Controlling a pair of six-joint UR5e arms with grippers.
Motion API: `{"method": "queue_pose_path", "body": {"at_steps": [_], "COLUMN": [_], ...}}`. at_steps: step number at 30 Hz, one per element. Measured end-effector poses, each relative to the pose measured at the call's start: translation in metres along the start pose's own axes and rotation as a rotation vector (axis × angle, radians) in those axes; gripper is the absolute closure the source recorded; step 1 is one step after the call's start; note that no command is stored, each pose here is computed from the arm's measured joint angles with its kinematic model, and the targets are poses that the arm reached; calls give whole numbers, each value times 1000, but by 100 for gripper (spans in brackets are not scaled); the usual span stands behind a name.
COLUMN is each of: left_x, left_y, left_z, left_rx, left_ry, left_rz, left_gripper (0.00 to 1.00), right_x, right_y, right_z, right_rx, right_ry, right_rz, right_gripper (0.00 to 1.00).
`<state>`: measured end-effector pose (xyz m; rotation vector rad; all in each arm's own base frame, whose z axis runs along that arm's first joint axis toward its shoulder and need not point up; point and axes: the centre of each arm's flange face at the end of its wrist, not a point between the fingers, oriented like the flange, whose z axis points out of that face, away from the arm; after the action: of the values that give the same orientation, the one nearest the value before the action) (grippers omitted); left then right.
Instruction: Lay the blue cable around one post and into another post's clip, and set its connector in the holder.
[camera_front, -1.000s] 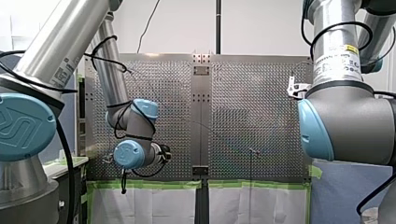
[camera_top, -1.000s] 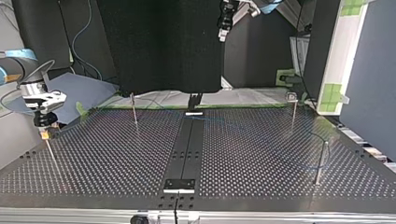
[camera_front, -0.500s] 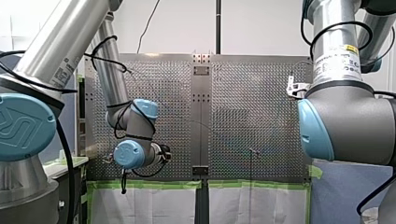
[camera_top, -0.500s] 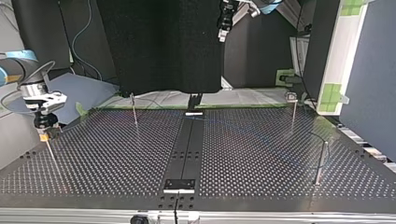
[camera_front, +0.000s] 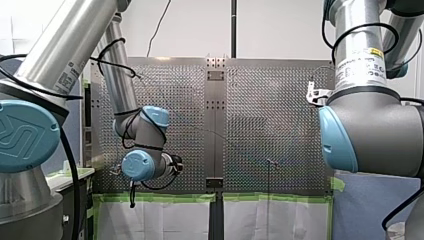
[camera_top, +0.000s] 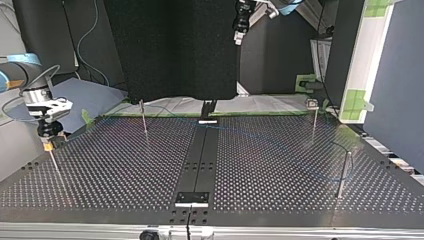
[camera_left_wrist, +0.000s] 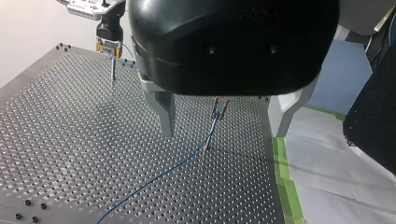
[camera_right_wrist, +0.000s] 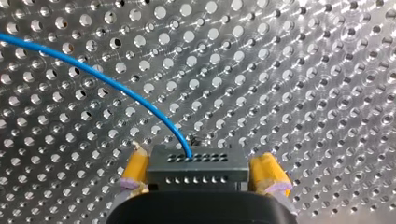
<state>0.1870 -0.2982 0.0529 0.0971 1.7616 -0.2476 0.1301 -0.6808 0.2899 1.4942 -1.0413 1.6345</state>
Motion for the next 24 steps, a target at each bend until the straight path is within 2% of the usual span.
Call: {"method": "queue_pose_path", "body": {"at_steps": [9, 24], "left_x": [0, 0], "left_y": [0, 0], "left_z": [0, 0], "left_rx": [0, 0], "left_ry": [0, 1], "left_rz": [-1, -1], "left_gripper": [0, 0], "right_x": [0, 1], "right_y": [6, 12], "right_z": [-1, -2], "right_rx": [-62, -123], "right_ry": [4, 8], "right_rz": [2, 3], "right_gripper": [0, 0]}}
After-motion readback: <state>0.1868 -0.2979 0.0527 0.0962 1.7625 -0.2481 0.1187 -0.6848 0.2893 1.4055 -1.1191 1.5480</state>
